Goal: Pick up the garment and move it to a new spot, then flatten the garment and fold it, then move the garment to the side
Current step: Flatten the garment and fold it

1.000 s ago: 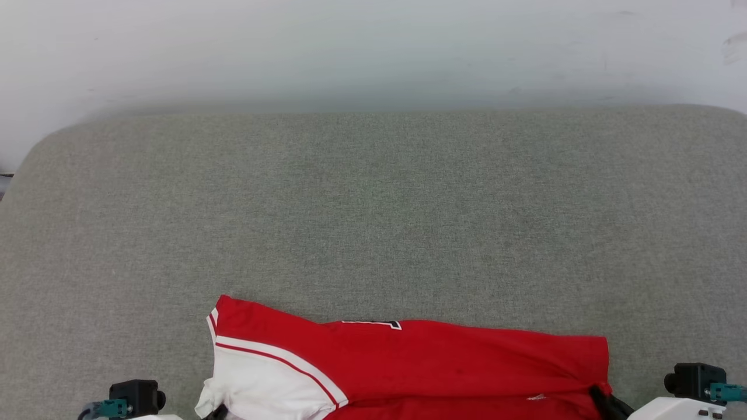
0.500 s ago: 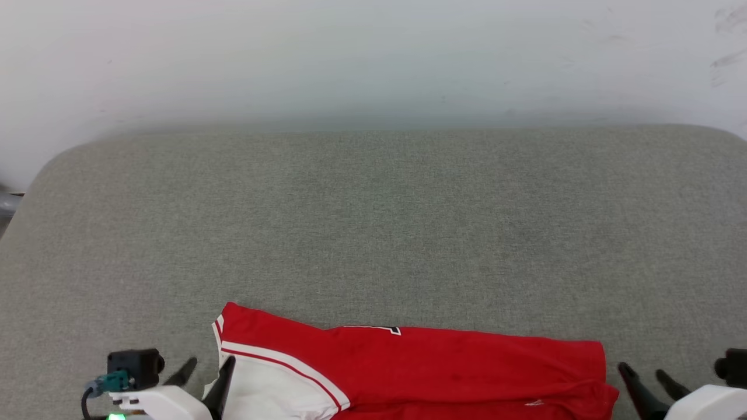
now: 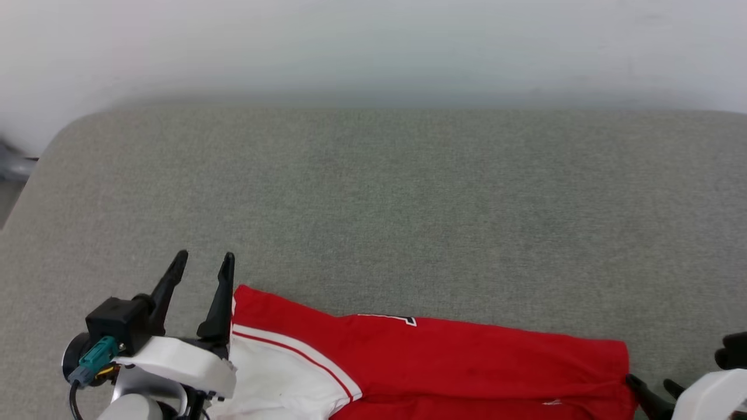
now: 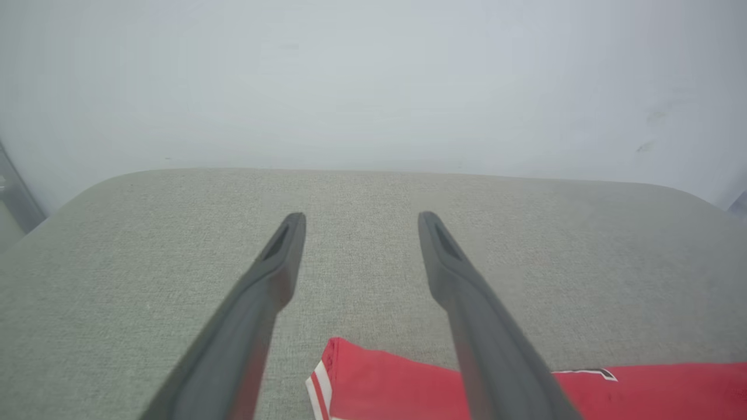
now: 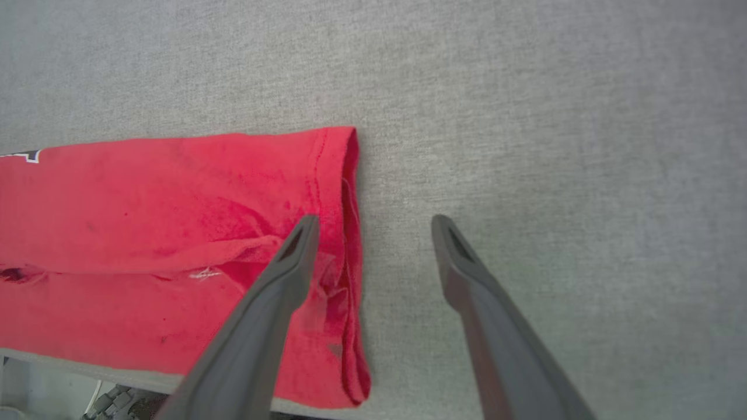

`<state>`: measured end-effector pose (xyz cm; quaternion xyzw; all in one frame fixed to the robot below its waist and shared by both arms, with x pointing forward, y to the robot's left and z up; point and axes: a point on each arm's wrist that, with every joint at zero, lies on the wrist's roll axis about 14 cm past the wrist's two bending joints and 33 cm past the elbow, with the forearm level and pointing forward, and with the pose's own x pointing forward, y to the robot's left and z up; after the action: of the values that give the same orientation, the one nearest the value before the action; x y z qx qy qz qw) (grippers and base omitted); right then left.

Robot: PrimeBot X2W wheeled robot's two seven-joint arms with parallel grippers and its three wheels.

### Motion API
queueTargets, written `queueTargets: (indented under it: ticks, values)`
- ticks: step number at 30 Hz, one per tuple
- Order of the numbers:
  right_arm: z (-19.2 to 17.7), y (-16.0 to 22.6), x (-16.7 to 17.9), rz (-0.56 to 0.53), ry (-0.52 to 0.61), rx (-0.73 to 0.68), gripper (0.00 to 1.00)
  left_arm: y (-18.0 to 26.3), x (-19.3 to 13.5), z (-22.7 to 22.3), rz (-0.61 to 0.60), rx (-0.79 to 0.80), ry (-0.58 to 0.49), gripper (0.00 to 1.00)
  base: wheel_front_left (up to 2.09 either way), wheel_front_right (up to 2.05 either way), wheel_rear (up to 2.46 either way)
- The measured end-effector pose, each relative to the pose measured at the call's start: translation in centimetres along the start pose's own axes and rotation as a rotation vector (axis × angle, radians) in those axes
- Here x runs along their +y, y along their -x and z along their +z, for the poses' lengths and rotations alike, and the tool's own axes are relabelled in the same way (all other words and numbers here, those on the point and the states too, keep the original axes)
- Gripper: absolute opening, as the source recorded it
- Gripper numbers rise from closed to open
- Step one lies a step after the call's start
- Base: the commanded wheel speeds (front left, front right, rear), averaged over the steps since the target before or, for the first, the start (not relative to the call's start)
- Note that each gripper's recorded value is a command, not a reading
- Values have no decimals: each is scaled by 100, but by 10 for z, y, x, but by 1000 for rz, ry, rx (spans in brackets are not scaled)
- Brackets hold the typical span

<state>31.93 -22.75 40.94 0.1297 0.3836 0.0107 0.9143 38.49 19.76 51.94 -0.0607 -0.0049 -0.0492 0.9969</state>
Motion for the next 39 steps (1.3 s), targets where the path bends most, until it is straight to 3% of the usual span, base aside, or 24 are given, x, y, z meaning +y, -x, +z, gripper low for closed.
queueTargets:
  ticks: [6,11,12,14,19,28,39]
  values:
    - [-27,-26,22,61,-15,118,100,-9,3,23,40,-104,-26,100,0,0,0]
    - [-53,-38,31,84,-29,216,100,-8,7,14,56,-93,-46,100,0,0,0]
    - [-55,-39,32,89,-35,227,75,-8,6,12,56,-90,-48,100,0,0,0]
    - [-58,-42,34,94,-38,243,0,-7,6,8,50,-76,-53,100,0,0,0]
    - [-57,-43,39,115,-47,225,0,-6,4,3,53,-69,-55,100,0,0,0]
    - [-8,-23,27,87,-9,55,0,3,-4,2,38,-69,-91,100,0,0,0]
    - [16,21,-65,-143,-104,-34,0,3,-21,3,-8,-75,-88,100,0,0,0]
